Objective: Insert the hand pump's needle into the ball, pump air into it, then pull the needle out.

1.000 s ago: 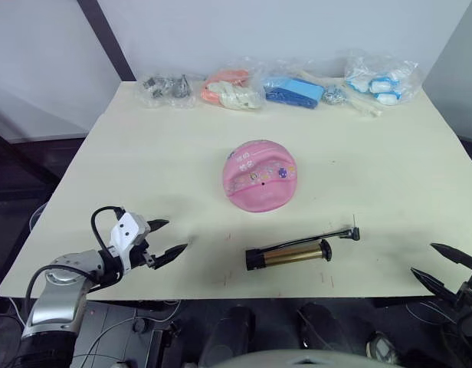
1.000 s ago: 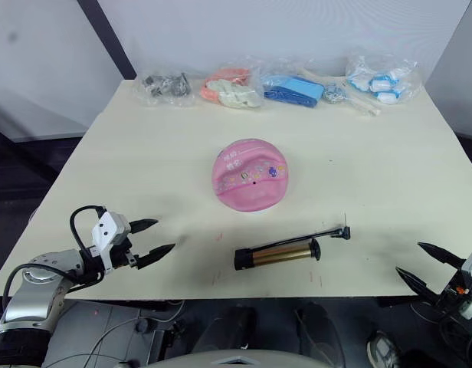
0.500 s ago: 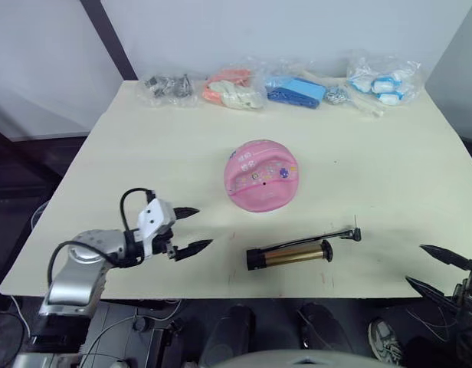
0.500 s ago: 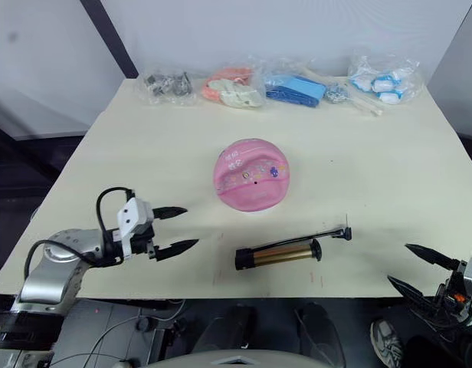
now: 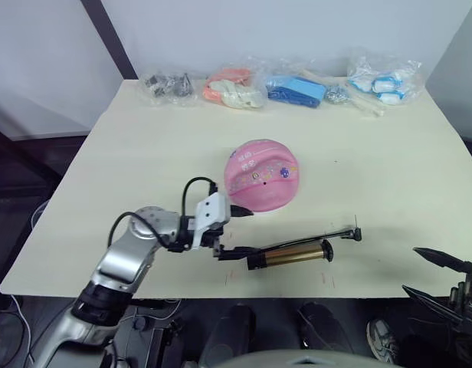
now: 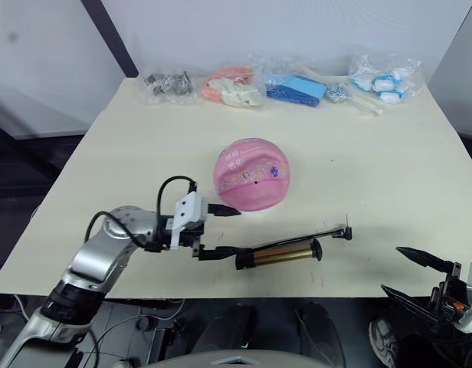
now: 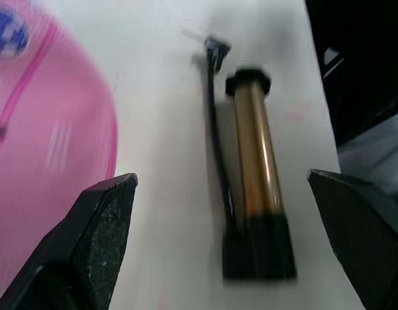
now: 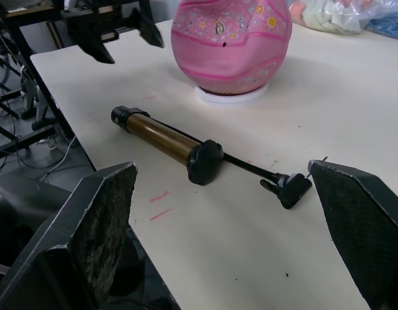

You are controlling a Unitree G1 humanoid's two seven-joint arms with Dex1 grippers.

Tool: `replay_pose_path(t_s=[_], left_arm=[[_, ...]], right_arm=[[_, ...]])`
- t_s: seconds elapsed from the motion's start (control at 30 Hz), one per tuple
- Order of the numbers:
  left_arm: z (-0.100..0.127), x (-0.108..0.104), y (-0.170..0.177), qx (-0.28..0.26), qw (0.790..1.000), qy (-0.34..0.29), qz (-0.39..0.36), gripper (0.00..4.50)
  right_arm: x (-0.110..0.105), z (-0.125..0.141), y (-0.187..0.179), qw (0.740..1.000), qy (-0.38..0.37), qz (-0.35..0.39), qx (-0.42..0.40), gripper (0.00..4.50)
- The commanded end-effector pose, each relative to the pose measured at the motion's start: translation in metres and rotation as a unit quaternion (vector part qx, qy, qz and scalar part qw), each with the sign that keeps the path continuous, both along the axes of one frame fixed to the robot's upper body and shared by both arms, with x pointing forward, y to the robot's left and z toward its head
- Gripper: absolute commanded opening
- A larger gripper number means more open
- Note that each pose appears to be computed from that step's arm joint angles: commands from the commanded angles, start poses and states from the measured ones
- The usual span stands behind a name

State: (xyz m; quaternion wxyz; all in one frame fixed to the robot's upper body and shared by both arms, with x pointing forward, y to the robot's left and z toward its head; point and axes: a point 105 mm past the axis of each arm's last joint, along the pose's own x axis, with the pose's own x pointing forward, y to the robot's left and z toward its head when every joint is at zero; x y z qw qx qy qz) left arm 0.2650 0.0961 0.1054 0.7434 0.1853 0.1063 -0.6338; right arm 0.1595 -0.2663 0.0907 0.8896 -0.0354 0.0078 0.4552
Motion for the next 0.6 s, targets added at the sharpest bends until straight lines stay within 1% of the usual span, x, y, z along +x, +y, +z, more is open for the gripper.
replay_pose_path(t_s=[0.03,0.2,0.43,0.6], left_arm=[[0.006,0.006,-0.019,0.006,1.000,-0.018,-0.004,4.50],[0.005,0.010,-0.042,0.021,0.999,-0.031,-0.020,4.50],[0.000,0.016,-0.076,0.036,0.998,-0.032,-0.033,4.50],[-0.014,0.024,-0.096,0.078,0.996,-0.041,-0.028,4.50]], right_arm=[[0.000,0.015,0.001,1.000,-0.028,-0.005,-0.001,4.46],[0.004,0.022,0.003,0.999,-0.040,-0.011,-0.002,4.46],[0.005,0.027,0.001,0.999,-0.040,-0.024,-0.012,4.46],[0.006,0.032,0.003,0.999,-0.042,-0.024,-0.015,4.46]])
